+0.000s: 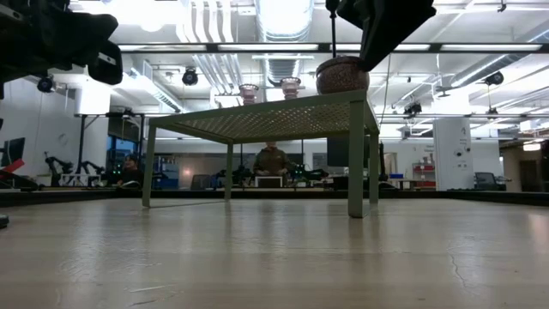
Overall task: Pick & Place candle stick holders
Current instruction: Put the purple patterned scented candle on the shelf, then put the top black candle holder on the shelf aligned with the other black candle holder
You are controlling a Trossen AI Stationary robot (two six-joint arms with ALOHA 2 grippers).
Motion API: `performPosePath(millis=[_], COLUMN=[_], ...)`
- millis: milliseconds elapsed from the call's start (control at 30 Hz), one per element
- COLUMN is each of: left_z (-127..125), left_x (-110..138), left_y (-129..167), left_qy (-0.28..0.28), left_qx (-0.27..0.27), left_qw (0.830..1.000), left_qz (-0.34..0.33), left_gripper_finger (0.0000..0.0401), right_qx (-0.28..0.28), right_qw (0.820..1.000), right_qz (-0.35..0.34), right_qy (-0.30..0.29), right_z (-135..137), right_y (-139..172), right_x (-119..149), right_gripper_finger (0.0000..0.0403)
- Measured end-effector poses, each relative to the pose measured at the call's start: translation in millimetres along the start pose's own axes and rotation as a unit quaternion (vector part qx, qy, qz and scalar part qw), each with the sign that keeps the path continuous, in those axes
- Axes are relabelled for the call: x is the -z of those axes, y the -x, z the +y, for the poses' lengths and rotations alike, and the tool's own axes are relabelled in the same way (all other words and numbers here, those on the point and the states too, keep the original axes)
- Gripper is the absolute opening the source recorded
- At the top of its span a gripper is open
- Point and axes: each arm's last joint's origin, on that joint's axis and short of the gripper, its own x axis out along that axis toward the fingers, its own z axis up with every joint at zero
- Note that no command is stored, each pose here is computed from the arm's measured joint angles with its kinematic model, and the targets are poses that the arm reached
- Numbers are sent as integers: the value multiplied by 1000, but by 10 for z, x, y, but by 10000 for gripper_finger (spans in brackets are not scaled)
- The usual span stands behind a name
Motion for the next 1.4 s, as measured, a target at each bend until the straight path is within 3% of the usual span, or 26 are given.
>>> performPosePath(millis=[1100,1200,1400], left_z=[0,0,0], left_x=[0,0,0], left_y=[0,0,0], left_qy=[0,0,0], left_qx=[0,0,0], left_qw=[1000,1000,1000], left_qz=[0,0,0], left_gripper_finger=[16,16,16], right_qx=[53,47,-36], right_qw=[999,999,999], right_qz=[-3,-1,-10], right_qy=[8,2,-18], right_z=[-20,-15,31], right_y=[-114,-107,-11], right_x=[39,47,60], right_gripper_finger=[8,8,8])
